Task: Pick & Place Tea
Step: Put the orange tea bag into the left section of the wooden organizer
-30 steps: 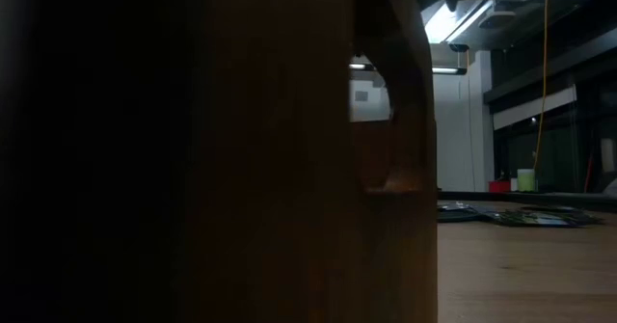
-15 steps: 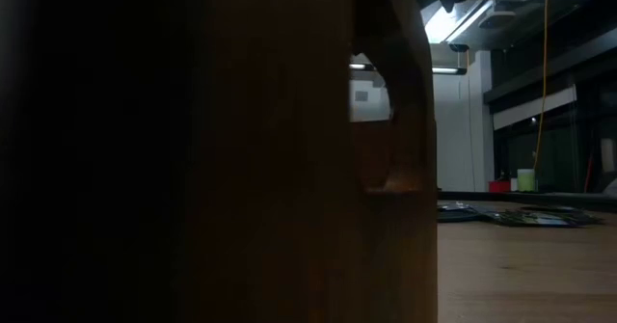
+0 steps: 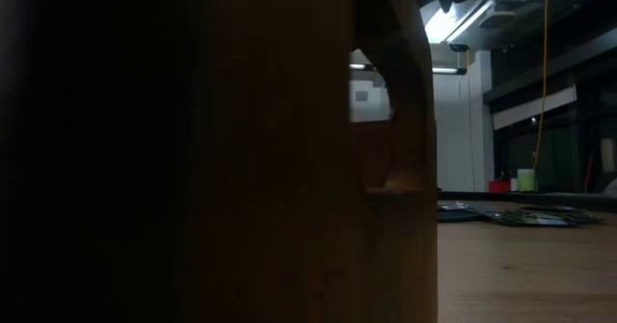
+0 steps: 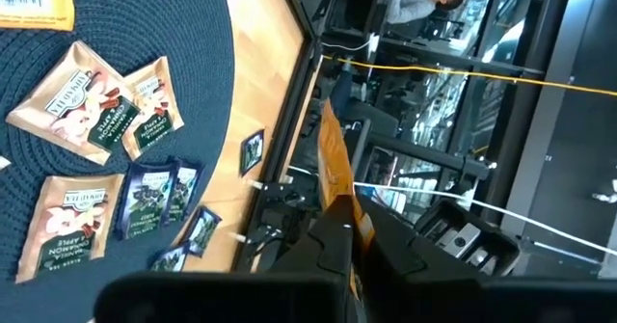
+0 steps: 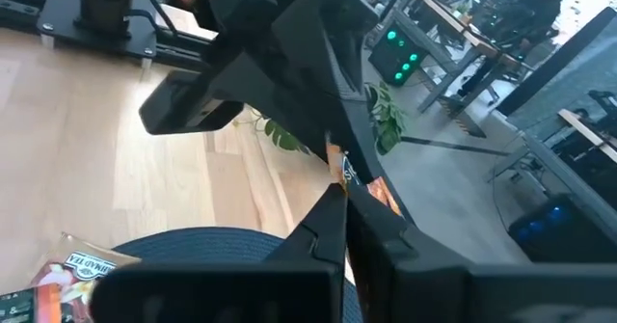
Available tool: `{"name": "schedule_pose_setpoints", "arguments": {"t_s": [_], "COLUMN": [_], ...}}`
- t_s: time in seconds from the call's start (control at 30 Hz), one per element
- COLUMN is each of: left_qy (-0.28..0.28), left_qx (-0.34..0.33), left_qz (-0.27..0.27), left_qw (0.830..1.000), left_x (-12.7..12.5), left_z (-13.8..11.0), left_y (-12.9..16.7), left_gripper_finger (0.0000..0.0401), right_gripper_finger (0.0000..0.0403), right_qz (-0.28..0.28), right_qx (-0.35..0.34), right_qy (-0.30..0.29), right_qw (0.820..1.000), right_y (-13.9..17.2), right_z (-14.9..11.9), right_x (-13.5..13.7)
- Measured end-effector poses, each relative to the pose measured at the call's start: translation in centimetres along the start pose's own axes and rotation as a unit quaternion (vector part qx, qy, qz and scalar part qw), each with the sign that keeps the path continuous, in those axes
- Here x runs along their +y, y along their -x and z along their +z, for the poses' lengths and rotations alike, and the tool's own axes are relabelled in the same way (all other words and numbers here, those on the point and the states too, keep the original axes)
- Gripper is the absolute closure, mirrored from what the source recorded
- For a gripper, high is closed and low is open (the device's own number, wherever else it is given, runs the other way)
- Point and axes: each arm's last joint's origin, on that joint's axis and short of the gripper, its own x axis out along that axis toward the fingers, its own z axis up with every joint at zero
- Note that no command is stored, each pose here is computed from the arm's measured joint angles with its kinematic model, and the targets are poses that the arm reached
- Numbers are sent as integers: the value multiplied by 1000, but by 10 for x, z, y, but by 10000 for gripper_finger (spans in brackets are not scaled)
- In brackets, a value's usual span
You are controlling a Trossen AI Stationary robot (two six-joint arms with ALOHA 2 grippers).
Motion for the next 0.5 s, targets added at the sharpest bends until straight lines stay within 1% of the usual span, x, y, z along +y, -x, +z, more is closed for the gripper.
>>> {"name": "schedule_pose_setpoints", "arguments": {"t_s": [0.13, 0.33, 0.43, 0.5], "left_qy": [-5, -25, -69, -117], "left_qx": [0, 0, 1, 11], "left_qz": [0, 0, 0, 1], "left_qw": [1000, 1000, 998, 993], "left_x": [0, 0, 0, 0], "left_z": [0, 0, 0, -1], "left_y": [0, 0, 0, 0], "left_gripper_finger": [398, 399, 399, 399], "right_gripper_finger": [362, 318, 296, 283], "right_qz": [10, 47, 55, 66], "right_qx": [-1, -2, 4, 8], "right_qy": [-26, -103, -172, -235], "right_qw": [1000, 994, 984, 970], "right_y": [0, 2, 5, 6], "right_z": [0, 0, 1, 2], "right_x": [1, 7, 11, 13]}}
